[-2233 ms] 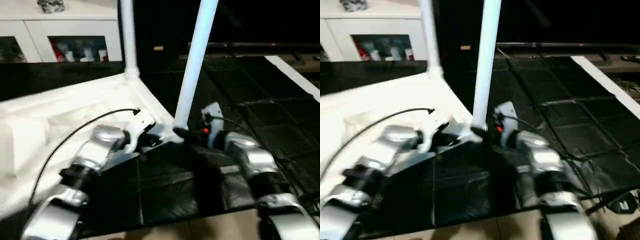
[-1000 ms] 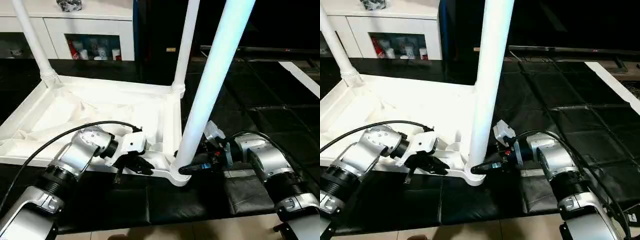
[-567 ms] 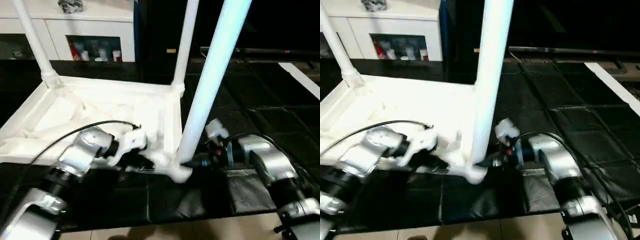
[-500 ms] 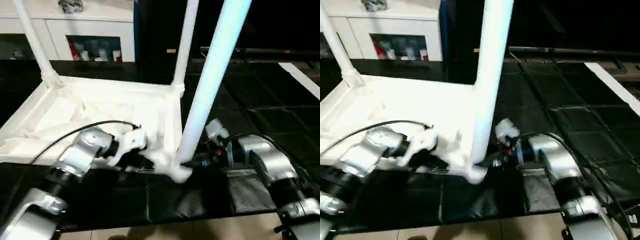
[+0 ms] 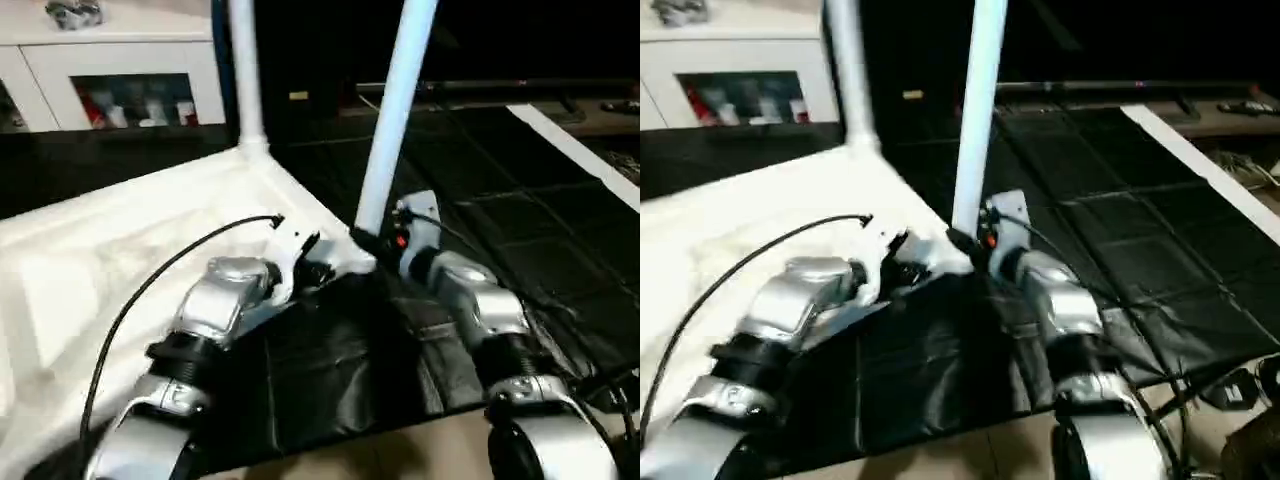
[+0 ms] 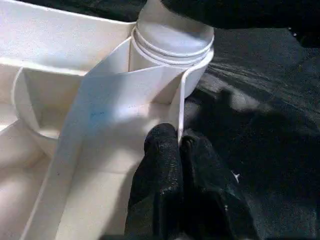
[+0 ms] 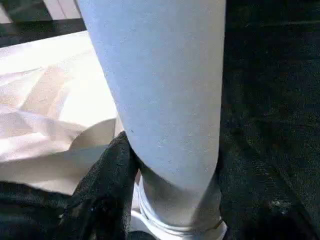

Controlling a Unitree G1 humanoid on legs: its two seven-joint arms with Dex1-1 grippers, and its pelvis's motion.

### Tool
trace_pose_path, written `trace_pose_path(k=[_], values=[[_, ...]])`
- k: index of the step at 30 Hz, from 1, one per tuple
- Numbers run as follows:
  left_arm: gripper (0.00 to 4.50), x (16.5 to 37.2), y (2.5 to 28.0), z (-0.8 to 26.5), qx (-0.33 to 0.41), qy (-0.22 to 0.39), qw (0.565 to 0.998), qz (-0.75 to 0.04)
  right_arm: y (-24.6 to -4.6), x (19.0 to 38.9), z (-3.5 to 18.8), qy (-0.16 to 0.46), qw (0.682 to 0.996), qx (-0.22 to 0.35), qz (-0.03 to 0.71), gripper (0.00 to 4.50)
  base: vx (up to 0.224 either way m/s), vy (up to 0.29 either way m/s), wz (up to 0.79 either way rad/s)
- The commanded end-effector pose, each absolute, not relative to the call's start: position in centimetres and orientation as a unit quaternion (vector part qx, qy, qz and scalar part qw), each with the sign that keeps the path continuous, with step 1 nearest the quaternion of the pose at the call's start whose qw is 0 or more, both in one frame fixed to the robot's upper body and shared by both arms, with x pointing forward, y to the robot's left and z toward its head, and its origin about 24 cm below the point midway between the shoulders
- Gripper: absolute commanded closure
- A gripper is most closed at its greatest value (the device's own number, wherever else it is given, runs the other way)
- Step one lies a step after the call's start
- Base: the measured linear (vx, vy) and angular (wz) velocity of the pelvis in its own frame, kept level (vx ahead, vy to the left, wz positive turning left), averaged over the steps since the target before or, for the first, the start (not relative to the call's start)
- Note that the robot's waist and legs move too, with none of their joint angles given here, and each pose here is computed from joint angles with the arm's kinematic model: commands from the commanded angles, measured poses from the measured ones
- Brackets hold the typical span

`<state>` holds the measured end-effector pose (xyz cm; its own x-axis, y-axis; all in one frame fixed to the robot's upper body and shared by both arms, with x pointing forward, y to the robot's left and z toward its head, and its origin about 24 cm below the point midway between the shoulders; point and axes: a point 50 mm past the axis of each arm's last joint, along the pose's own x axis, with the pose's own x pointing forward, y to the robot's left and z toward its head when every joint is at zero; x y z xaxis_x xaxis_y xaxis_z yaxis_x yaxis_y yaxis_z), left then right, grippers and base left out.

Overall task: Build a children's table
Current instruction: Rotate leg to tighten

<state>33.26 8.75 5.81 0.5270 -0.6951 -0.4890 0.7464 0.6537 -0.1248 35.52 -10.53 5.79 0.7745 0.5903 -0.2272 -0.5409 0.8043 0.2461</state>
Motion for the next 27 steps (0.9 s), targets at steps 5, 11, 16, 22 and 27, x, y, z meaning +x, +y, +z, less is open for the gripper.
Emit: trace_pose_path(k=[5,11,16,22,27], values=[[4.5,33.0,5.7,8.0,0.048,0.196,0.853,-0.48,-6.8,33.9,4.0,0.191,0.9,0.102,0.378,1.34,0.0,0.0,0.0],[4.5,32.1,9.0,6.6,0.14,0.216,0.812,-0.524,-10.7,33.2,4.1,0.175,0.878,0.053,0.443,0.83,0.0,0.0,0.0],[4.5,31.7,10.0,6.5,0.147,0.222,0.786,-0.557,-12.8,32.9,4.6,0.171,0.866,0.039,0.468,0.43,0.0,0.0,0.0],[4.5,30.3,12.3,6.6,0.186,0.237,0.688,-0.66,-15.6,31.5,5.9,0.17,0.801,-0.008,0.574,0.04,0.0,0.0,0.0],[4.5,29.8,13.4,6.6,0.223,0.261,0.624,-0.702,-15.6,31.1,6.6,0.172,0.749,-0.031,0.639,0.04,0.0,0.0,0.0]])
